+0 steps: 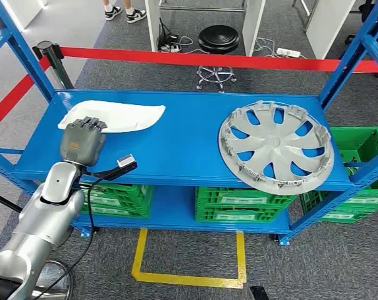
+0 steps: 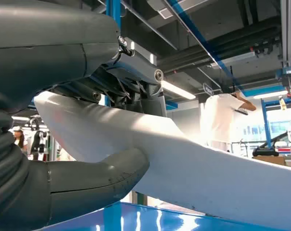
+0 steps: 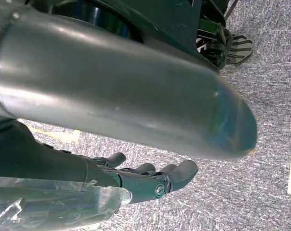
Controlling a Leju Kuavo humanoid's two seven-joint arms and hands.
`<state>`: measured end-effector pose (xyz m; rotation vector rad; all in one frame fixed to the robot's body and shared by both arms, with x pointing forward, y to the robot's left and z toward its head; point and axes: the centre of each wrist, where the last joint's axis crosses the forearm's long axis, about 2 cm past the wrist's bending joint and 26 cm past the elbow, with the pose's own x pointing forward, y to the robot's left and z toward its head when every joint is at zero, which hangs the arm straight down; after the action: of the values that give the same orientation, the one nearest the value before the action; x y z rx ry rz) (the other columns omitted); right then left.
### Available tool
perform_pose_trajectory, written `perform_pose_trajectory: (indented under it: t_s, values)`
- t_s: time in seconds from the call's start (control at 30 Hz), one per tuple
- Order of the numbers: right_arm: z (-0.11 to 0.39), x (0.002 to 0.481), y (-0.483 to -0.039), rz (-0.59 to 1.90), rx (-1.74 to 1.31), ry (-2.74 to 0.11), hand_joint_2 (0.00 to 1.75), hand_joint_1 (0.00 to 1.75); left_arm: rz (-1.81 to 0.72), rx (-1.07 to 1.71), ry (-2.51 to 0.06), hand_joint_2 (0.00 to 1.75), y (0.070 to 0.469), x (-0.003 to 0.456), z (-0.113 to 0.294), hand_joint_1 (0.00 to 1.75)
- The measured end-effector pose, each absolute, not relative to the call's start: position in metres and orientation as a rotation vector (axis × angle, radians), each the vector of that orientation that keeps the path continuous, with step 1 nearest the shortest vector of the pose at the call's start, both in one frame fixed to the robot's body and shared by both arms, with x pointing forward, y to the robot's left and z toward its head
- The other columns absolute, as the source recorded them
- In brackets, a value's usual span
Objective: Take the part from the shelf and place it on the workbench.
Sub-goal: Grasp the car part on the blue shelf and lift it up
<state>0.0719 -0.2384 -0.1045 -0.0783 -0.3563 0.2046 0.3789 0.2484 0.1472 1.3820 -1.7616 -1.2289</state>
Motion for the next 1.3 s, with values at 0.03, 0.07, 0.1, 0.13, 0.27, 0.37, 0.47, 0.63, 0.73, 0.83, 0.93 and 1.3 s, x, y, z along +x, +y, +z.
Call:
perform_pose_trajectory:
  t_s: [0.03,0.07,0.1,0.13,0.27,0.37,0.47,0.63,0.73,0.83,0.93,1.3]
  values:
    - [-0.1045,0.0718,-0.2384,0.205,-0.078,-0.357,0.00,0.00,-1.228,1.381,-1.763,1.75,0.2482,0.3789,0.1472,1.24]
    - [-0.1045,0.0718,-0.2384,0.205,-0.078,-0.357,0.00,0.00,-1.227,1.380,-1.764,1.75,0.2481,0.3788,0.1473,1.24]
    - [-0.1045,0.0717,-0.2384,0.206,-0.078,-0.357,0.00,0.00,-1.224,1.379,-1.766,1.75,0.2479,0.3787,0.1473,1.24]
    - [-0.1045,0.0717,-0.2384,0.206,-0.078,-0.357,0.00,0.00,-1.222,1.377,-1.769,1.75,0.2477,0.3787,0.1474,1.24]
    - [-0.1046,0.0715,-0.2383,0.207,-0.078,-0.357,0.00,0.00,-1.210,1.375,-1.792,1.75,0.2476,0.3784,0.1482,1.24]
    - [-0.1046,0.0714,-0.2383,0.207,-0.078,-0.357,0.00,0.00,-1.210,1.375,-1.799,1.75,0.2479,0.3783,0.1484,1.24]
    - [-0.1046,0.0713,-0.2383,0.207,-0.078,-0.357,0.00,0.00,-1.211,1.377,-1.802,1.75,0.2482,0.3783,0.1487,1.24]
    - [-0.1046,0.0711,-0.2384,0.208,-0.080,-0.360,0.00,0.00,-1.219,1.405,-1.826,1.75,0.2500,0.3771,0.1479,1.24]
    - [-0.1046,0.0710,-0.2384,0.209,-0.081,-0.361,0.00,0.00,-1.221,1.423,-1.840,1.75,0.2511,0.3754,0.1471,1.24]
    - [-0.1046,0.0710,-0.2384,0.209,-0.081,-0.362,0.00,0.00,-1.222,1.430,-1.849,1.75,0.2511,0.3741,0.1463,1.24]
    - [-0.1046,0.0710,-0.2384,0.209,-0.082,-0.362,0.00,0.00,-1.226,1.430,-1.851,1.75,0.2508,0.3728,0.1450,1.24]
    - [-0.1046,0.0710,-0.2384,0.211,-0.083,-0.360,0.00,0.00,-1.234,1.430,-1.845,1.75,0.2534,0.3702,0.1418,1.24]
